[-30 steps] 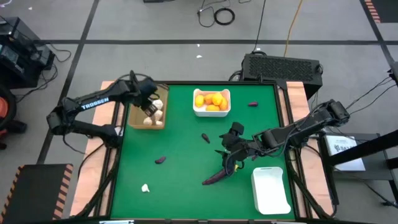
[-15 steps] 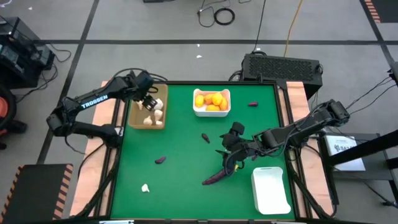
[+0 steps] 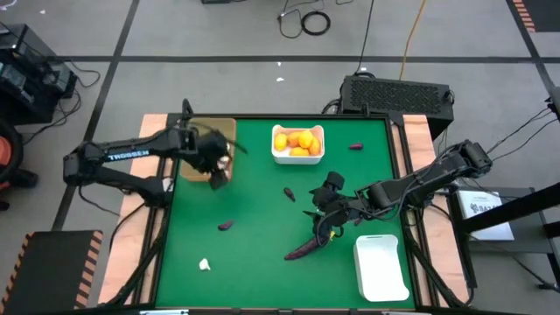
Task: Sort produce into baskets
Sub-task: Put the garlic into the orange bin
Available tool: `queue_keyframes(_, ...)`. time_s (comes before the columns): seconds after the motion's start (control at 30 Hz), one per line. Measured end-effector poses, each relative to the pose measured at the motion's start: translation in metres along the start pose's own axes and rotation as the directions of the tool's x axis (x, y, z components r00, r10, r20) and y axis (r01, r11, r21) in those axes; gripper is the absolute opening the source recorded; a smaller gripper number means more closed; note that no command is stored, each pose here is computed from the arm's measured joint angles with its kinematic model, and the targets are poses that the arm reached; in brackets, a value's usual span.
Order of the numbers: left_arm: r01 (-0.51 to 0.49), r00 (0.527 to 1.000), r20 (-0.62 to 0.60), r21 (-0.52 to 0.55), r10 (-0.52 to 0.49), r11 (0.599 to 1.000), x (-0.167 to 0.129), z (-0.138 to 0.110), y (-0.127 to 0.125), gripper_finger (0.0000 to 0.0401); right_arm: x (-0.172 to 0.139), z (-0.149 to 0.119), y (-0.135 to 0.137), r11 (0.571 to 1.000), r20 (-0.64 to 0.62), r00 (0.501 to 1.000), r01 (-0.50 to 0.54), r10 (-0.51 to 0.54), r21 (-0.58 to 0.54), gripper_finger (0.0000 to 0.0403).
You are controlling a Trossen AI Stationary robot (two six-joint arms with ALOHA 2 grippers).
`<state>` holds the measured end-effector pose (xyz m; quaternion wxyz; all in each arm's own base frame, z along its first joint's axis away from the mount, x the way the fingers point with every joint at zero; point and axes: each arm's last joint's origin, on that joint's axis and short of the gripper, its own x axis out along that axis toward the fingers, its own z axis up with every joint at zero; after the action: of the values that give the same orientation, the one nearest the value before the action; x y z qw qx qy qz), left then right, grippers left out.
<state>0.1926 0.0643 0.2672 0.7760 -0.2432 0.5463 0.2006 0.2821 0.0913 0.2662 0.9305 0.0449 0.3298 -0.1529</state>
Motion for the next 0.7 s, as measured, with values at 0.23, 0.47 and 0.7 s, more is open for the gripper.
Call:
queue_keyframes(0.23, 0.104, 0.994, -0.056, 0.212, -0.094, 0.972, 0.000, -0.034, -0.062, 0.0258, 0.000, 0.000, 0.000, 1.000, 0.000, 1.000, 0.000, 0.000, 0.012, 0.0293)
queue_keyframes(0.47, 0.269, 0.963, -0.111, 0.419, -0.245, 0.867, 0.005, -0.080, -0.116, 0.0258, 0.011, -0.006, 0.004, 0.999, -0.035, 0.999, 0.014, -0.013, 0.031, 0.0293)
queue_keyframes(0.7, 0.351, 0.935, -0.234, 0.520, -0.265, 0.779, 0.015, -0.124, -0.153, 0.0258, 0.025, -0.012, 0.013, 0.998, -0.077, 0.996, -0.033, 0.037, 0.052, 0.0293)
